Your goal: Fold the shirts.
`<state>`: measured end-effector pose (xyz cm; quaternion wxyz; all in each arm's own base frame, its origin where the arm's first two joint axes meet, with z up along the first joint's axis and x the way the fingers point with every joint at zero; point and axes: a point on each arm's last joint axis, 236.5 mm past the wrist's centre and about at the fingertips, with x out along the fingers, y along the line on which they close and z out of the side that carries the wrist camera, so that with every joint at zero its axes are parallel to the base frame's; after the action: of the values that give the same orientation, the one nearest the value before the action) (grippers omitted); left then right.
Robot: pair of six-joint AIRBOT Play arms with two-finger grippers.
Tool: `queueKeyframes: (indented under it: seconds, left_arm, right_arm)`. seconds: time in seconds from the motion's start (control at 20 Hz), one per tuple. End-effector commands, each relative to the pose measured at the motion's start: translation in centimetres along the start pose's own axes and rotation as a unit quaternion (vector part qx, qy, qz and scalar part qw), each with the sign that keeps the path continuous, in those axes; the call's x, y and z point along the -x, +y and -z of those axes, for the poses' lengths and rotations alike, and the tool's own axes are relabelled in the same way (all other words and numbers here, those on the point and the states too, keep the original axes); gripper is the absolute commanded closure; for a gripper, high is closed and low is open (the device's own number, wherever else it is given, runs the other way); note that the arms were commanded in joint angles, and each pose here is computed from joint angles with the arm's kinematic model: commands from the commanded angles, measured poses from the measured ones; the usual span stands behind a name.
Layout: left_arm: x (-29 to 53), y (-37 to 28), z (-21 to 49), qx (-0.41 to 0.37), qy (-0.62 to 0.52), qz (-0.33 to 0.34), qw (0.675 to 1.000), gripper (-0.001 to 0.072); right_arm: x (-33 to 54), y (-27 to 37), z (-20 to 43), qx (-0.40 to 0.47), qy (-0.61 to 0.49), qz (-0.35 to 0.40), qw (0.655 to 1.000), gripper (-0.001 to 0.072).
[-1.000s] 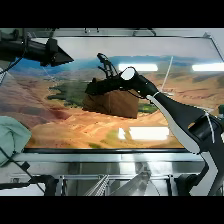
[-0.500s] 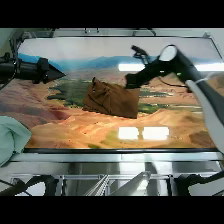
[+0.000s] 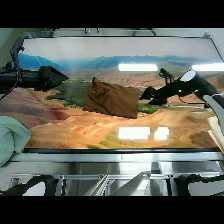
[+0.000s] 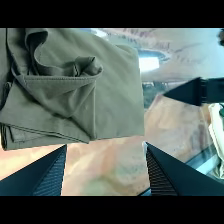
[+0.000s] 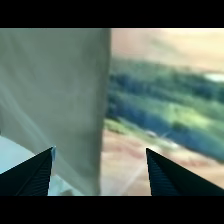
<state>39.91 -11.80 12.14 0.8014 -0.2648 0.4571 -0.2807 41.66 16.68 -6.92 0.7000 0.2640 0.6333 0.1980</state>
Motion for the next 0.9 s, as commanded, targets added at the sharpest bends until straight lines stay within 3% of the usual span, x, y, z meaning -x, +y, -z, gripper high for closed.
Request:
queueKeyframes:
  seconds: [0.0, 0.2, 0.25, 0.3, 0.35, 0.5, 0.6, 0.7, 0.85]
  left_arm:
    - [0.0, 0.1, 0.0, 0.001, -0.002, -0.001, 1.0, 0.0184]
    - [0.0, 0.1, 0.0, 0.001, -0.001, -0.002, 1.0, 0.0184]
    - [0.0, 0.2, 0.0, 0.0, -0.001, -0.002, 1.0, 0.0184]
    - [0.0, 0.2, 0.0, 0.0, -0.001, -0.002, 1.0, 0.0184]
    - [0.0, 0.2, 0.0, 0.001, -0.002, -0.002, 1.0, 0.0184]
    - [0.0, 0.3, 0.2, 0.0, 0.002, -0.005, 1.0, 0.0184]
    - [0.0, 0.2, 0.5, 0.0, 0.008, -0.002, 1.0, 0.0184]
    - [0.0, 0.1, 0.7, 0.0, 0.012, 0.0, 1.0, 0.0184]
    - [0.0, 0.0, 0.9, 0.0, 0.017, 0.002, 1.0, 0.0184]
  right_arm:
    - [-5.0, 1.9, -0.5, -0.036, -0.014, -0.042, 0.998, 0.0093]
    - [-8.6, 4.7, -0.1, -0.051, -0.003, -0.081, 0.995, 0.0098]
    - [-8.8, 5.5, -0.3, -0.05, -0.007, -0.096, 0.994, 0.0179]
    - [-8.7, 6.4, -0.7, -0.044, -0.015, -0.115, 0.992, 0.0462]
    - [-8.2, 7.5, -1.1, -0.039, -0.023, -0.138, 0.989, 0.0687]
    - [-4.6, 10.1, -1.7, -0.012, -0.029, -0.179, 0.983, 0.0695]
    - [-0.2, 10.2, -1.4, 0.02, -0.027, -0.159, 0.987, 0.0695]
    - [5.9, 7.8, -0.9, 0.065, -0.028, -0.075, 0.995, 0.0695]
    - [19.3, 1.0, -3.0, 0.083, -0.125, 0.153, 0.977, 0.0695]
